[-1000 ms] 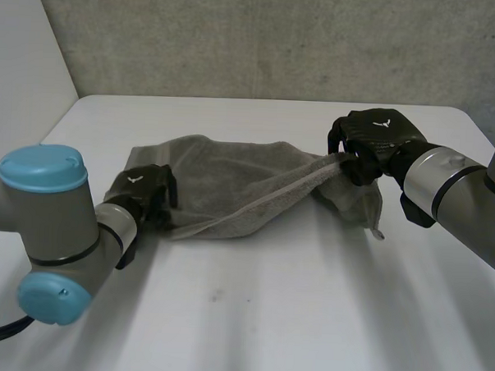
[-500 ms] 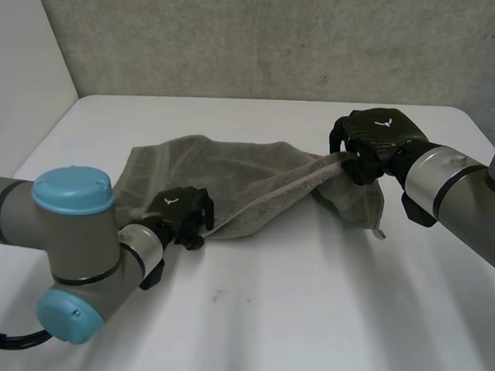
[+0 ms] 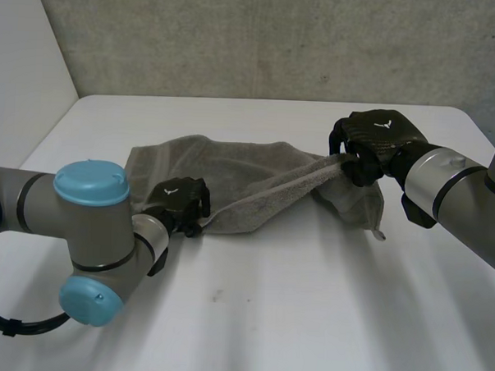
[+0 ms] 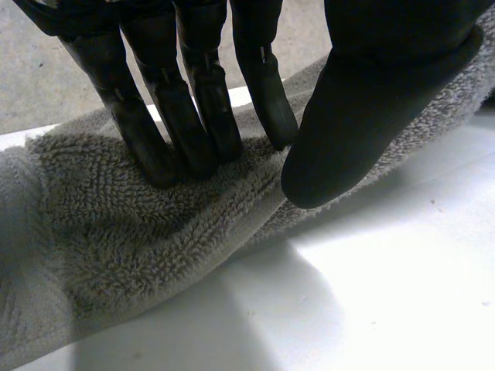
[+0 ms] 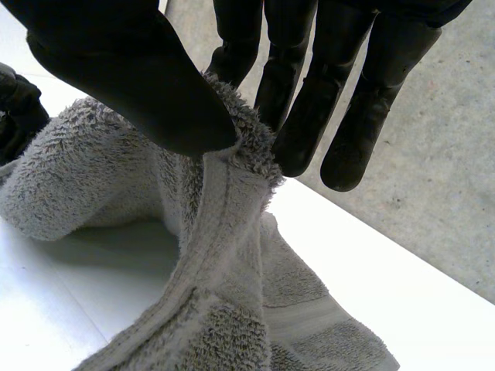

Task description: Fold the towel.

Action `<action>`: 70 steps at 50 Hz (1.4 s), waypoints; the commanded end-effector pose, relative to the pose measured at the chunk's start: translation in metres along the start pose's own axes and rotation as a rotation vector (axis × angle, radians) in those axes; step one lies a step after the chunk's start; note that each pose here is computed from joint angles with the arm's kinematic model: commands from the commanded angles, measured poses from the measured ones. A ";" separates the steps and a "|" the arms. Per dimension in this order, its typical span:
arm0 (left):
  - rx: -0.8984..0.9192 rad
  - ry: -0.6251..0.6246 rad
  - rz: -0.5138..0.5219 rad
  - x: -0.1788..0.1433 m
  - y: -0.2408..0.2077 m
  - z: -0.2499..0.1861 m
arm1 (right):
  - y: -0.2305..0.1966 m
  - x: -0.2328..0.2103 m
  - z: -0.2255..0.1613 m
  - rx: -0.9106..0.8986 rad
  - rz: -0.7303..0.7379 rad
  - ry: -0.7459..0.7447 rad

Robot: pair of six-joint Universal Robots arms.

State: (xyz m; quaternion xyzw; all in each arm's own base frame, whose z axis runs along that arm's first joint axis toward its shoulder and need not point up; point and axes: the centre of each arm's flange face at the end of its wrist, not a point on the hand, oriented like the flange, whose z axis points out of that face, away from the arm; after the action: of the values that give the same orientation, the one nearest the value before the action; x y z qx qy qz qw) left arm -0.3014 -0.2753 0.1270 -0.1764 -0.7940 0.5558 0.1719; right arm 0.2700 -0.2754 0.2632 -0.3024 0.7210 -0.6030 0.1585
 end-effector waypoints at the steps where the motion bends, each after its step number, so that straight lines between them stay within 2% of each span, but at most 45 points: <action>1: 0.013 0.005 0.008 0.002 0.001 0.006 | 0.000 -0.001 0.000 0.000 0.000 -0.003; 26: 0.013 0.001 0.013 0.001 0.009 0.030 | 0.000 0.001 0.002 0.004 -0.003 0.003; 31: 0.082 0.004 0.011 0.002 -0.029 0.014 | -0.007 0.004 0.002 0.019 -0.010 0.009; 36: 0.203 0.000 0.012 0.002 -0.099 -0.034 | -0.022 0.006 -0.003 0.013 -0.060 0.011; 40: 0.225 0.003 0.022 0.004 -0.125 -0.062 | -0.030 0.009 -0.010 -0.023 -0.126 0.013; 42: 0.225 0.001 0.045 0.005 -0.135 -0.075 | -0.034 0.011 -0.014 -0.040 -0.161 0.015; 44: 0.197 -0.007 0.140 0.007 -0.147 -0.099 | -0.042 0.011 -0.022 -0.070 -0.232 0.011; 45: 0.197 -0.007 0.141 0.007 -0.147 -0.099 | -0.042 0.011 -0.022 -0.070 -0.232 0.011; 47: 0.142 -0.020 0.295 0.008 -0.151 -0.116 | -0.049 0.011 -0.029 -0.096 -0.284 0.007; 48: 0.141 -0.020 0.295 0.008 -0.151 -0.116 | -0.049 0.011 -0.029 -0.096 -0.285 0.007; 49: 0.101 -0.021 0.372 0.008 -0.149 -0.122 | -0.051 0.010 -0.033 -0.110 -0.306 0.001; 50: 0.101 -0.021 0.373 0.008 -0.149 -0.122 | -0.051 0.010 -0.033 -0.110 -0.306 0.000; 52: 0.020 -0.016 0.492 0.007 -0.141 -0.127 | -0.054 0.009 -0.040 -0.145 -0.335 -0.012; 55: -0.028 -0.017 0.550 0.004 -0.132 -0.123 | -0.044 0.007 -0.040 -0.208 -0.364 -0.043; 58: -0.063 -0.015 0.553 0.001 -0.123 -0.116 | -0.035 0.007 -0.036 -0.246 -0.378 -0.055; 60: -0.147 -0.019 0.539 -0.009 -0.104 -0.093 | -0.012 0.005 -0.023 -0.327 -0.401 -0.077; 65: -0.220 -0.020 0.535 -0.020 -0.083 -0.059 | 0.012 0.011 -0.001 -0.394 -0.416 -0.066; 66: -0.220 -0.020 0.535 -0.020 -0.083 -0.059 | 0.012 0.011 -0.001 -0.394 -0.416 -0.065; 70: -0.160 -0.037 0.548 -0.024 -0.088 -0.019 | 0.009 0.023 0.040 -0.287 -0.451 0.008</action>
State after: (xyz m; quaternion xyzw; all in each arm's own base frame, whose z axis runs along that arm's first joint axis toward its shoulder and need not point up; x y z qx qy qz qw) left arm -0.2620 -0.2547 0.2334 -0.3947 -0.7695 0.5020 -0.0100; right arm 0.2587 -0.2790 0.2616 -0.4866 0.7349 -0.4724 -0.0041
